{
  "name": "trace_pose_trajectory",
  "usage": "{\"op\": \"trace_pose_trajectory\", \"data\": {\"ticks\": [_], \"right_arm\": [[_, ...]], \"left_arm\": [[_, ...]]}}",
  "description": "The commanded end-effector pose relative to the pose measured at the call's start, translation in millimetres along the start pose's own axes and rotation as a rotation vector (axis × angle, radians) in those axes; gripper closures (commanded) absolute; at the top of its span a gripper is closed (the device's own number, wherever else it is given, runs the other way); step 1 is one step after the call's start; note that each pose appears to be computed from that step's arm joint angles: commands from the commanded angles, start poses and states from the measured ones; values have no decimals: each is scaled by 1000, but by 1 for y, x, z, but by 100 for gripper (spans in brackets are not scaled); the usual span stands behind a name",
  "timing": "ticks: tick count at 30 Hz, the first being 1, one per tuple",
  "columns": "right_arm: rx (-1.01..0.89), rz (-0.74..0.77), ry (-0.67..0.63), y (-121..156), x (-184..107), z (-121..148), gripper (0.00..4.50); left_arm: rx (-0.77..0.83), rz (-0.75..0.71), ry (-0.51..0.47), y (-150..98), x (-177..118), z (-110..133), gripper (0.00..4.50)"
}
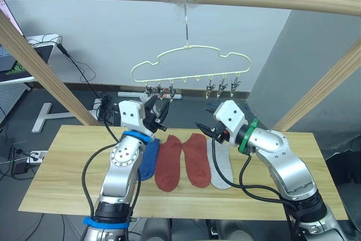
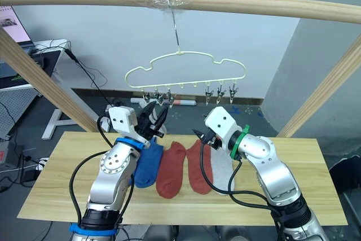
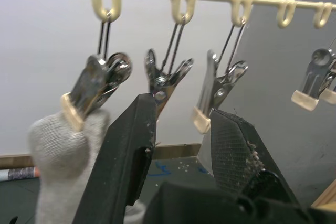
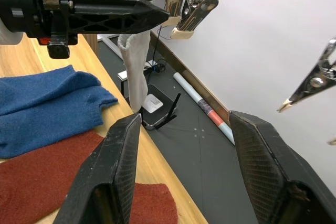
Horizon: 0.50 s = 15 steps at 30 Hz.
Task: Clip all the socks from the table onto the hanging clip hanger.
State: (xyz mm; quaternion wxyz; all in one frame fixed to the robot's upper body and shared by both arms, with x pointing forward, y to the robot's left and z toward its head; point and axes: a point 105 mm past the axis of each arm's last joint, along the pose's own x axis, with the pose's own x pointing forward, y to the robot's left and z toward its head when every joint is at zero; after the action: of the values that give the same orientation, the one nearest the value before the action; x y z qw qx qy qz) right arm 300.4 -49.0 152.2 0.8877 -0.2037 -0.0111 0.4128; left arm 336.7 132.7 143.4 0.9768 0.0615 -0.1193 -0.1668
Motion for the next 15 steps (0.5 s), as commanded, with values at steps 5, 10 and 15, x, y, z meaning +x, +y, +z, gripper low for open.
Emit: {"op": "trace_pose_trajectory", "data": {"ticks": [5,10,15], "right_arm": [[-38,14,-92,-5,-7,24,174],[-40,8,-88,-7,-8,23,174],[-41,8,-92,-7,-7,24,174]], "left_arm": [[40,62,-47,10,7,11,255],[39,63,-45,10,6,8,255],[38,55,-54,12,9,7,255]]}}
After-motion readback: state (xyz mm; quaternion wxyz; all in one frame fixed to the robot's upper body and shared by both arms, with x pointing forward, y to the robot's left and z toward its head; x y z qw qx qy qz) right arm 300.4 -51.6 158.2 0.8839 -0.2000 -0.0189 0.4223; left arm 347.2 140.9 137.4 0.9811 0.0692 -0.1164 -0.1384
